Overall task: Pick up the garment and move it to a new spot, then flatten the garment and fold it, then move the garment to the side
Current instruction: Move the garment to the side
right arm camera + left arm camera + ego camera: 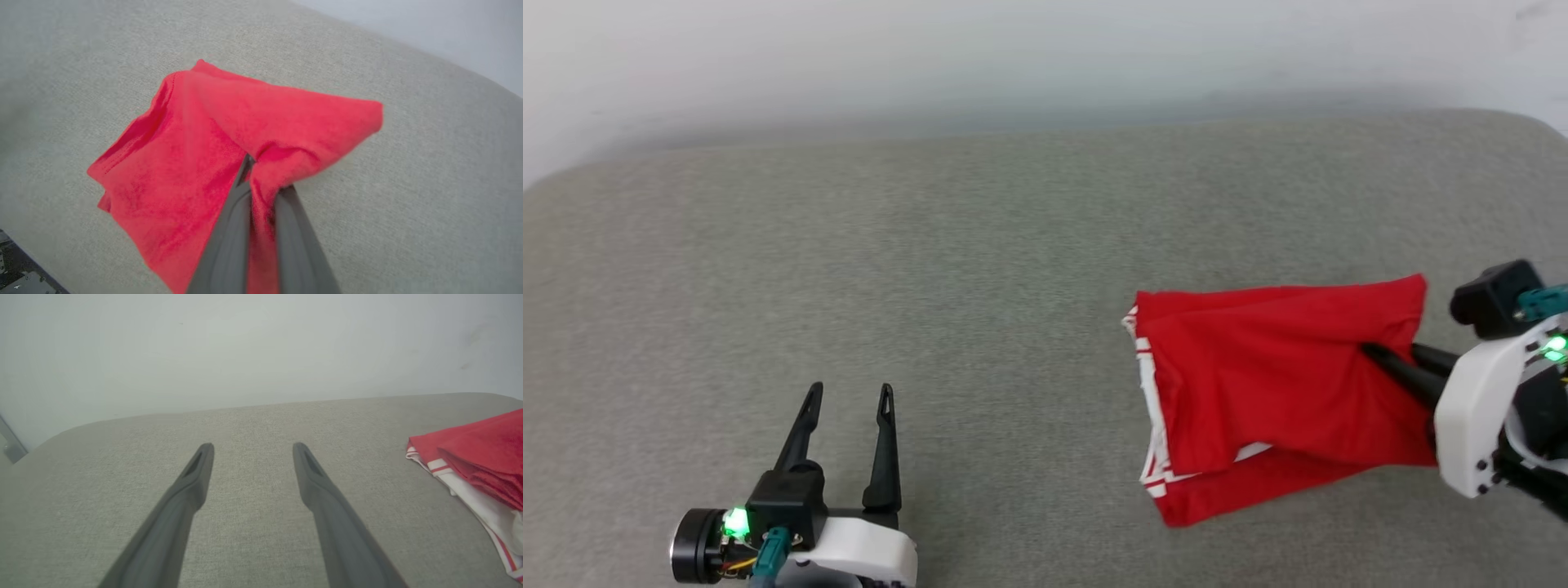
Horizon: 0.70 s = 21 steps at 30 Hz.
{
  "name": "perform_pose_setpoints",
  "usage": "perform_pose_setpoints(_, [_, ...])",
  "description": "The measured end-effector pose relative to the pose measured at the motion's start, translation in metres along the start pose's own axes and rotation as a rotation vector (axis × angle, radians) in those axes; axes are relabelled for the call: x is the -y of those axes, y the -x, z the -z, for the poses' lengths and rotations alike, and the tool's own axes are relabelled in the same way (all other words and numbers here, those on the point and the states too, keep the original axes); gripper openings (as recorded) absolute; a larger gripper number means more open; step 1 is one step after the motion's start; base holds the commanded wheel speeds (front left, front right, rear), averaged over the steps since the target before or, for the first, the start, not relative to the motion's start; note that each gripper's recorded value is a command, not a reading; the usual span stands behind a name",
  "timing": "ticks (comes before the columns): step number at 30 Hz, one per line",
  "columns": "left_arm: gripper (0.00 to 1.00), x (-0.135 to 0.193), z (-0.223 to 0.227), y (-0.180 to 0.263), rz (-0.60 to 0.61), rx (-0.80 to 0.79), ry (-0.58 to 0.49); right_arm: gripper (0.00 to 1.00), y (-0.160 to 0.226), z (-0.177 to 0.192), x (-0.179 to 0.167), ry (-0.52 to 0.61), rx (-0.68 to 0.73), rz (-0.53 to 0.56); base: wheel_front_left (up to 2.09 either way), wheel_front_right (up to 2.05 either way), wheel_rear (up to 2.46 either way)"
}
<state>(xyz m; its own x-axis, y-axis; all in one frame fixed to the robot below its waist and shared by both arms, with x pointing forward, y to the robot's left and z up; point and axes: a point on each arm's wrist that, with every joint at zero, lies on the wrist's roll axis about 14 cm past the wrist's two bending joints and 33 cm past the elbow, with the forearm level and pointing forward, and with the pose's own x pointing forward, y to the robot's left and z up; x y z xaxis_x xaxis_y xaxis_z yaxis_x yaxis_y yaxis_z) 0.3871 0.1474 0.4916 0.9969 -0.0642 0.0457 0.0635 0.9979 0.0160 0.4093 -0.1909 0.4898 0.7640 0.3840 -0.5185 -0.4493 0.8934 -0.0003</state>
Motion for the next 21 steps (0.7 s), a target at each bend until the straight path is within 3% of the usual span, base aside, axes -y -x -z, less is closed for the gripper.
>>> perform_pose_setpoints(10, [1.00,0.022,0.013,-0.039,0.077,-0.002,0.003,0.00,0.043,0.024,0.113,0.009,-0.140,0.305,0.00,0.00,0.00])
perform_pose_setpoints(21, [1.00,0.018,0.035,-0.069,0.073,-0.019,0.004,0.00,0.055,0.055,0.220,-0.009,-0.328,0.584,0.00,0.00,0.00])
